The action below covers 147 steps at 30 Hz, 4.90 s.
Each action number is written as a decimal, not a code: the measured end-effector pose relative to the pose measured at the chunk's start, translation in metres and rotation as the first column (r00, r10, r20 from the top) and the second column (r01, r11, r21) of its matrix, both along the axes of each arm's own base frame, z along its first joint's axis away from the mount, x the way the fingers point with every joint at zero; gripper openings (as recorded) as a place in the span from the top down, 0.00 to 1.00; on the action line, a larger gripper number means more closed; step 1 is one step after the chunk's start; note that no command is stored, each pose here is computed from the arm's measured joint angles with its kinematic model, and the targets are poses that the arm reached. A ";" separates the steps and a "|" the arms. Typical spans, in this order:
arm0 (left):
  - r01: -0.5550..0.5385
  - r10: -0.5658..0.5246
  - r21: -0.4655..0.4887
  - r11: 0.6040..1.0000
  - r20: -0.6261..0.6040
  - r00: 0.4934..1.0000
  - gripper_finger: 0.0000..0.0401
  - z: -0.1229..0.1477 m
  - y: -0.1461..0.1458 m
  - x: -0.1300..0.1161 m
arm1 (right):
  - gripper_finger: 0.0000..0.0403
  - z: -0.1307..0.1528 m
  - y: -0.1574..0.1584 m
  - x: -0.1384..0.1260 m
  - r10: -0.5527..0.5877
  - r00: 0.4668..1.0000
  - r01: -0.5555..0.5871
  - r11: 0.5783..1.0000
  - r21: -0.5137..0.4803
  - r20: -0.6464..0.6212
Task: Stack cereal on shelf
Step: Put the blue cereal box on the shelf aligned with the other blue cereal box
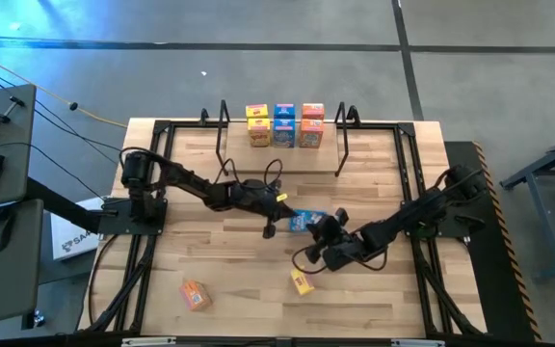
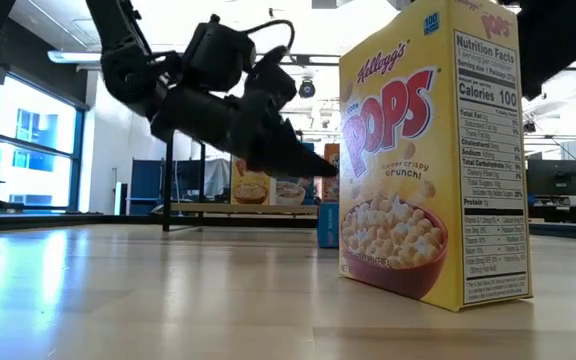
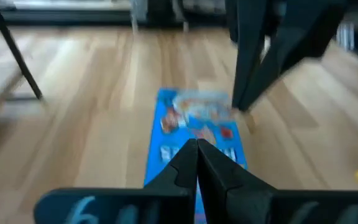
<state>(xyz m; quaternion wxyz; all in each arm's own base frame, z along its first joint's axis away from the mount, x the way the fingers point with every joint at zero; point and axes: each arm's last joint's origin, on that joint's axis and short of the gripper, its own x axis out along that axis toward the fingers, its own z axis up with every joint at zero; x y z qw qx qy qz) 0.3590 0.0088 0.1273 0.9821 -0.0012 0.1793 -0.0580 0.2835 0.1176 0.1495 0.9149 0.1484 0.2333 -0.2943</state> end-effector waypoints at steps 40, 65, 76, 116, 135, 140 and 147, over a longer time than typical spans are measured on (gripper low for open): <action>0.073 -0.063 0.049 0.996 -0.179 0.982 1.00 -0.043 0.012 -0.004 | 1.00 -0.012 0.019 -0.008 0.163 0.979 -0.165 0.986 -0.003 -0.125; 0.102 -0.094 0.062 0.993 -0.122 0.988 1.00 -0.023 -0.006 -0.003 | 1.00 -0.007 0.017 0.000 0.106 0.994 -0.106 0.992 -0.063 -0.014; 0.034 -0.042 -0.070 0.997 -0.122 0.992 1.00 0.011 -0.005 -0.011 | 1.00 0.013 0.017 -0.006 -0.038 0.989 0.029 0.997 0.065 0.146; -0.047 0.051 0.030 0.998 -0.169 0.984 1.00 -0.029 -0.021 -0.035 | 0.94 -0.030 -0.009 0.004 0.027 0.986 -0.017 0.998 0.063 -0.165; -0.020 0.025 0.046 0.999 -0.124 0.992 1.00 -0.023 -0.028 -0.023 | 0.99 -0.017 -0.001 0.006 0.095 0.991 -0.087 0.993 0.083 -0.089; 0.008 -0.009 -0.020 1.000 -0.034 0.999 1.00 0.004 -0.030 -0.023 | 1.00 0.010 0.006 0.001 0.083 0.996 -0.087 0.989 0.120 0.038; 0.006 -0.005 -0.090 0.996 0.020 1.000 1.00 0.027 -0.029 -0.027 | 1.00 0.030 0.003 -0.003 0.018 0.991 -0.039 0.986 0.160 0.130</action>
